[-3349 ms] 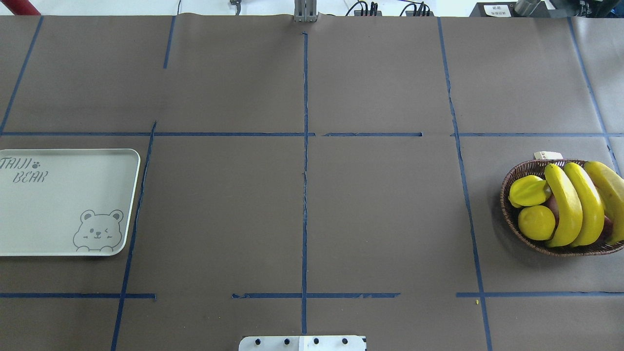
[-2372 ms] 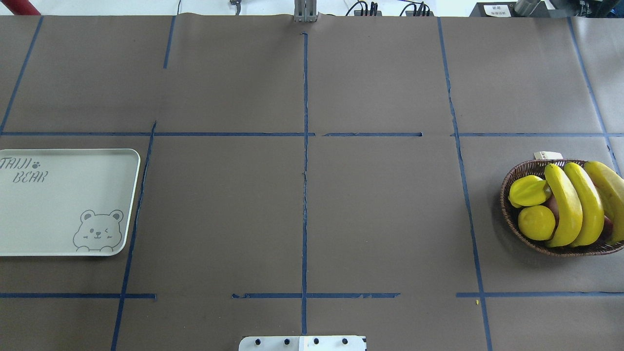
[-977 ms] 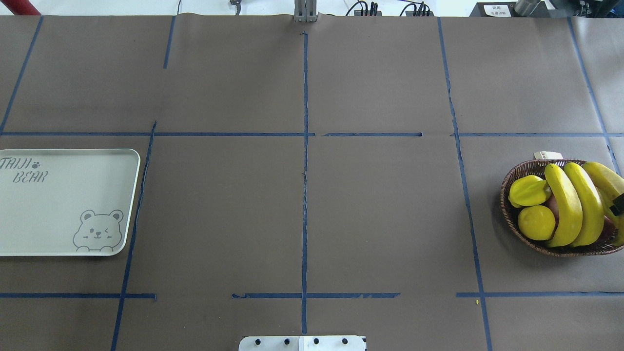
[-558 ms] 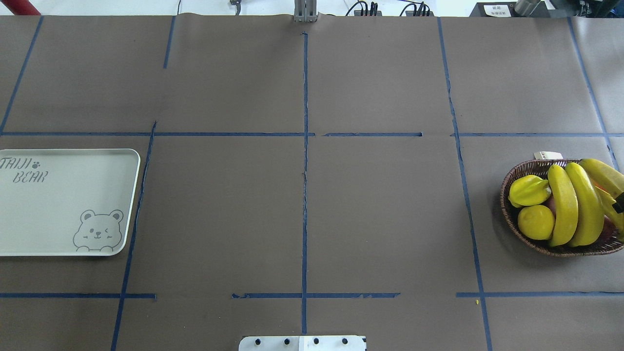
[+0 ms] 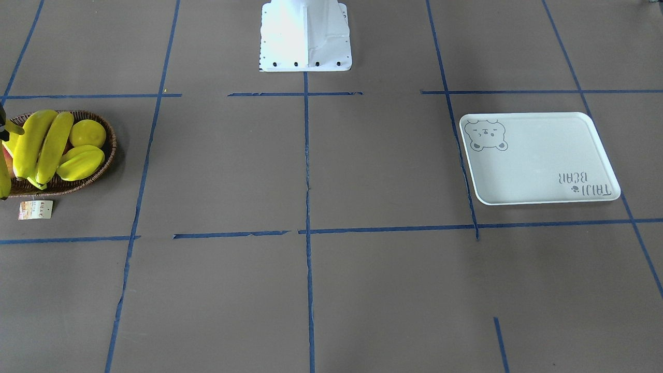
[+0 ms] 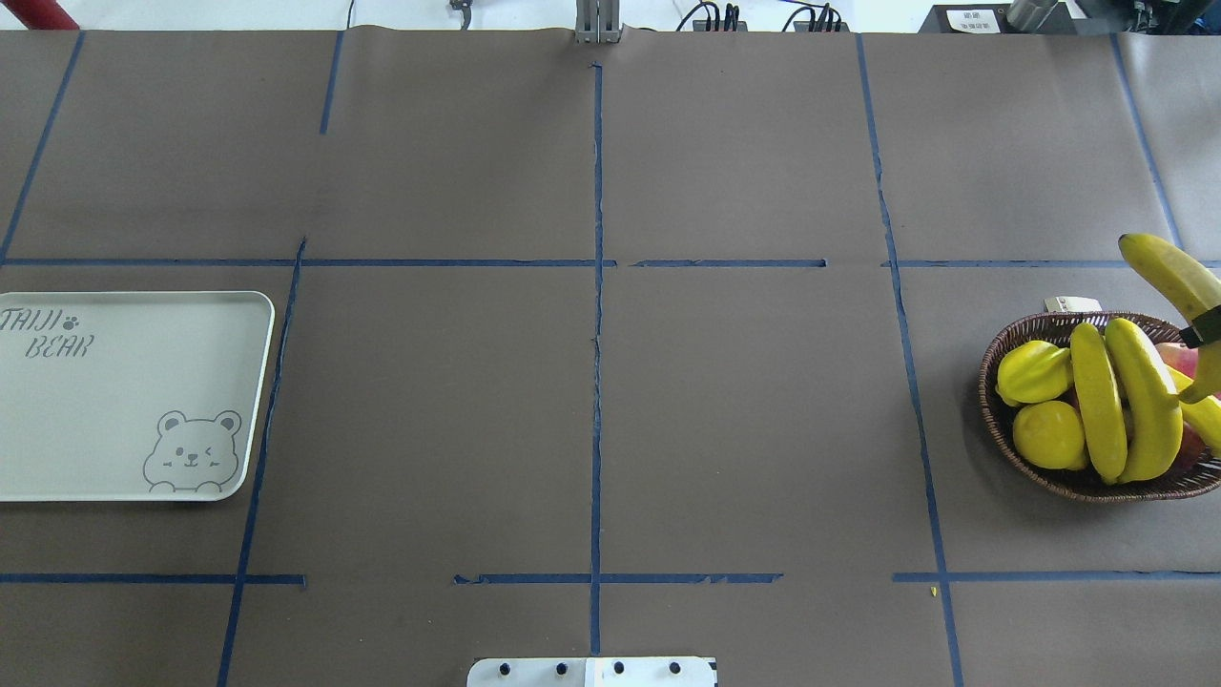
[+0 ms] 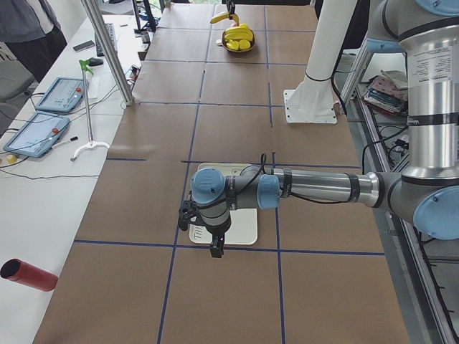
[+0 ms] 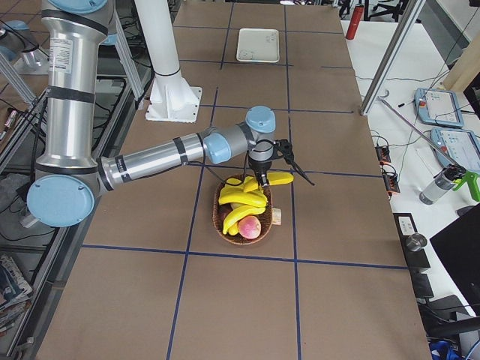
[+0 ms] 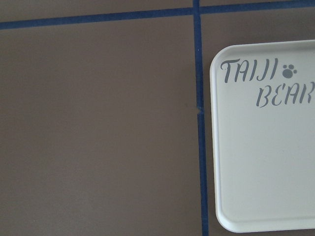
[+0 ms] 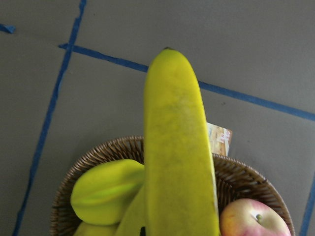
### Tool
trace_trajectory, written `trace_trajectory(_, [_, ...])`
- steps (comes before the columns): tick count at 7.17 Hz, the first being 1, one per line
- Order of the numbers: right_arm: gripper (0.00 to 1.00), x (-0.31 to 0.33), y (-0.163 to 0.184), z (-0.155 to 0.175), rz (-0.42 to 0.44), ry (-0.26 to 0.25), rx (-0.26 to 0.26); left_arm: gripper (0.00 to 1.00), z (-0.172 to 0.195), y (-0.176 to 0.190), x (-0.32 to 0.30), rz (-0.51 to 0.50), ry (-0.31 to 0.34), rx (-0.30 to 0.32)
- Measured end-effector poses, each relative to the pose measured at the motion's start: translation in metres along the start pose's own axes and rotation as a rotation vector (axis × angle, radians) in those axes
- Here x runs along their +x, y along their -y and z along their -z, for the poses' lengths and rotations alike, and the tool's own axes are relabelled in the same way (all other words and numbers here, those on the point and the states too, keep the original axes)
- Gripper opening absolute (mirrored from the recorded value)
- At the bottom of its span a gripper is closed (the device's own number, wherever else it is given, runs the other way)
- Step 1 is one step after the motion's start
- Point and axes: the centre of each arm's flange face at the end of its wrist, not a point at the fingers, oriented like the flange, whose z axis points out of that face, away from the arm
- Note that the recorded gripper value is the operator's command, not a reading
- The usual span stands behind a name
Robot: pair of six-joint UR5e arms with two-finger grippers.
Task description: Transfer all bananas from basket to plate
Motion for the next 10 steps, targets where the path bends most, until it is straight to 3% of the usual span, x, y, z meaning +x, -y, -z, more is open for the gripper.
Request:
trace_trajectory(2, [0.08,-0.079,0.059,-0.011,0.109,0.062,0.018,1.0,0.03,0.053,0.044,-0.127,0.006,0.09])
trace_trajectory(3, [0.09,-0.125,0.086,-0.022,0.139,0.097,0.016,1.0,0.035,0.079,0.077,-0.194,-0.012,0.115])
trace_trajectory(4, [0.05,-0.175,0.105,-0.03,0.128,0.134,0.009,1.0,0.034,0.099,0.116,-0.195,-0.074,0.118])
trace_trajectory(7, [0.04,-0.305,0.141,-0.038,0.018,0.267,0.037,1.0,0.026,0.143,0.255,-0.069,-0.267,0.08])
trace_trajectory(10, [0.07,-0.373,0.131,-0.088,-0.092,0.448,0.185,1.0,0.019,0.15,0.405,0.106,-0.411,0.043])
